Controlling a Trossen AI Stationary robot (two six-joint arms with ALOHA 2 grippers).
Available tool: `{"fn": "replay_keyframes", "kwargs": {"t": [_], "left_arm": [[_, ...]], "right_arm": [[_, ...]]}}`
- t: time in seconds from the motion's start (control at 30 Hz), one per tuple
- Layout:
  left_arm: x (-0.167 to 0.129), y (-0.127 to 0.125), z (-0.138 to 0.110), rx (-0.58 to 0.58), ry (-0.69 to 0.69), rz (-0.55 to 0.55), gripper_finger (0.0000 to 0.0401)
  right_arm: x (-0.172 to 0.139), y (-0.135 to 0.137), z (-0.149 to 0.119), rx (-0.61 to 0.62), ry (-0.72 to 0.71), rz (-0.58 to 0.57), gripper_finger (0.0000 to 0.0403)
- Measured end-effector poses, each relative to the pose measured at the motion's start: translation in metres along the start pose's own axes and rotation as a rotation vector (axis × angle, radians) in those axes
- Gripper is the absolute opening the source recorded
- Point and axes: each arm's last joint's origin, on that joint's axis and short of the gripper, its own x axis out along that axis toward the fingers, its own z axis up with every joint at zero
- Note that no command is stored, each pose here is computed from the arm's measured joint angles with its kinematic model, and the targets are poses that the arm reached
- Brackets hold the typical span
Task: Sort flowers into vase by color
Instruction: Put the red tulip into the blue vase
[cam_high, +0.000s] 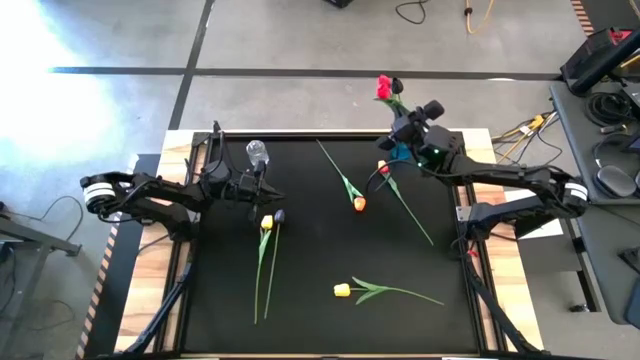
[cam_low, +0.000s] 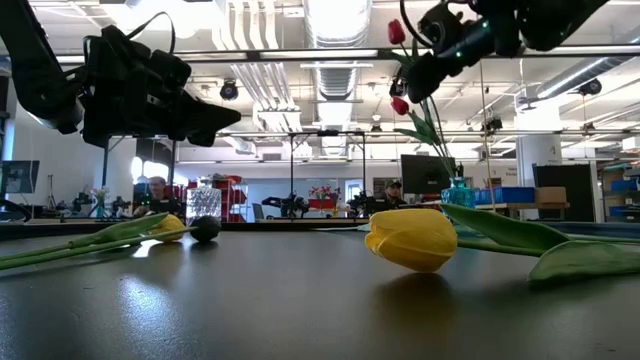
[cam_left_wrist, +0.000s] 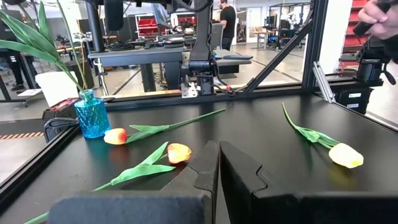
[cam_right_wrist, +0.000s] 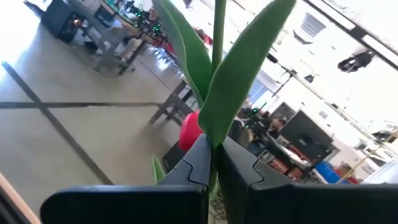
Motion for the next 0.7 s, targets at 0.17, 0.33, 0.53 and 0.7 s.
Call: {"fn": "replay_keyframes", "kwargs": {"t": [0.17,0.33,0.53,0.7], "left_arm": [[0.0,0.0,0.0,0.0,0.0,0.0,0.0],[0.0,0.0,0.0,0.0,0.0,0.0,0.0],[0.0,0.0,0.0,0.0,0.0,0.0,0.0],[0.0,0.0,0.0,0.0,0.0,0.0,0.0]], "right_arm": [[0.003,-0.002,-0.009,-0.023,0.022,-0.022,0.0012],[0.007,-0.004,-0.02,-0.012,0.05,-0.032,0.0012],[0.008,-0.003,-0.032,0.02,0.07,-0.025,0.0012],[0.008,-0.002,-0.037,0.062,0.087,-0.029,0.0014]]}}
